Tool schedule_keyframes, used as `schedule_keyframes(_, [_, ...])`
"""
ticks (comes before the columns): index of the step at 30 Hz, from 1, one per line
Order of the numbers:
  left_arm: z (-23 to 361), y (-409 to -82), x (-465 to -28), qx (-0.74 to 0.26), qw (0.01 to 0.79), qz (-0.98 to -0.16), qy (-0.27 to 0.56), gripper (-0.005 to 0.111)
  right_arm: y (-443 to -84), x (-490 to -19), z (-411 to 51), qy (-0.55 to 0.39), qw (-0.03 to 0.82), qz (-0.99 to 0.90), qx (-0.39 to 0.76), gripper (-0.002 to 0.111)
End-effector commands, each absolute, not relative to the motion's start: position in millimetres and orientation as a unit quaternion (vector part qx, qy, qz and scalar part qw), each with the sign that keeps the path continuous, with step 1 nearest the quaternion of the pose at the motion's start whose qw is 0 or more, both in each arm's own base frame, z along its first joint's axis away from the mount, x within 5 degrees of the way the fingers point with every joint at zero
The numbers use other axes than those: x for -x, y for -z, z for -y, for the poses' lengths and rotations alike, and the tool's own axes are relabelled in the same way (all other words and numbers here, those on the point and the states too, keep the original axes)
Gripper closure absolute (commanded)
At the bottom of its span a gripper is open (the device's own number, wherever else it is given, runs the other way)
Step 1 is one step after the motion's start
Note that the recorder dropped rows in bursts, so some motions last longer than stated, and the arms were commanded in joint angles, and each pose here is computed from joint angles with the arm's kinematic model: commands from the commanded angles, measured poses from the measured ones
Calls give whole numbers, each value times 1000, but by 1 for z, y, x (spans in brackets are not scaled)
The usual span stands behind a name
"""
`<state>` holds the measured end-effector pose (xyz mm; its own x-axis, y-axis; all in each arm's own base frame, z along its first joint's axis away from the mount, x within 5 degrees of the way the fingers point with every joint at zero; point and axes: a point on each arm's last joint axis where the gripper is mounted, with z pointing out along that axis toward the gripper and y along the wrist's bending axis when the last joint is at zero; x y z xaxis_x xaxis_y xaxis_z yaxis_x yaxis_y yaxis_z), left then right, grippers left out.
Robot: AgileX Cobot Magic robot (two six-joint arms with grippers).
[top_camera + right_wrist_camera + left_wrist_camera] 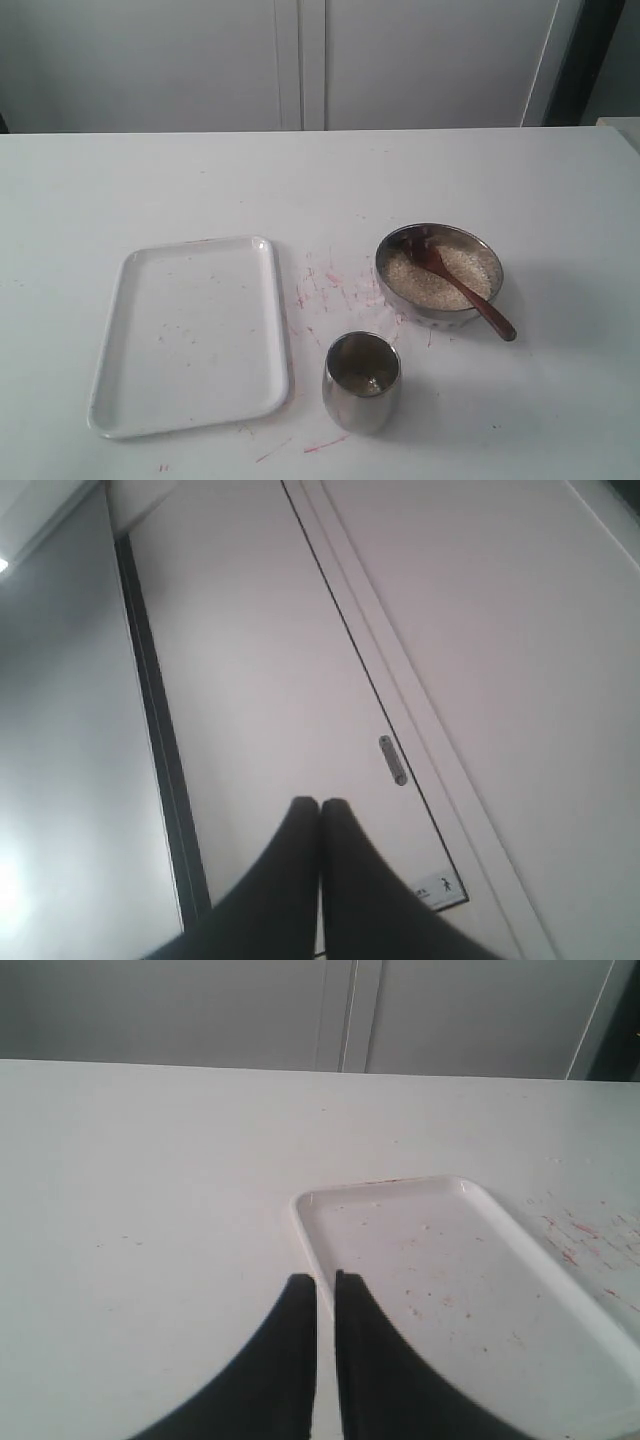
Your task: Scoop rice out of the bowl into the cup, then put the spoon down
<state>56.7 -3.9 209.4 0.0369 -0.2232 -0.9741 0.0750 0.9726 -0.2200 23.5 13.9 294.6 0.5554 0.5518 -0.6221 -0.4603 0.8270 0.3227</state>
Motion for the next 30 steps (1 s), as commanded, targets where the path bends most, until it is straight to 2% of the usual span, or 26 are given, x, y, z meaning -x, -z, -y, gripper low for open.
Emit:
schedule_keyframes(1, [4, -211, -56, 57, 721, -682, 109, 92, -328, -8, -23, -248, 898, -363, 9, 108])
schedule_keyframes(4, [4, -211, -56, 57, 721, -682, 109, 92, -357, 9, -26, -220, 914, -341, 33, 108])
schedule_keyframes(9, [4, -211, -56, 57, 721, -682, 109, 92, -402, 39, -20, -192, 927, -322, -2, 108])
schedule_keyframes(17, [4, -211, -56, 57, 721, -682, 109, 92, -459, 45, -16, -148, 934, -323, -10, 108])
schedule_keyframes(20, [4, -211, -56, 57, 721, -682, 109, 92, -484, 34, -13, -121, 931, -344, 7, 108])
schedule_keyframes(26, [4, -211, -56, 57, 721, -682, 109, 92, -501, 7, -10, -143, 908, -394, 18, 108])
schedule_keyframes(30, [4, -211, -56, 57, 721, -682, 109, 92, -494, -26, -29, -125, 868, -463, 133, 108])
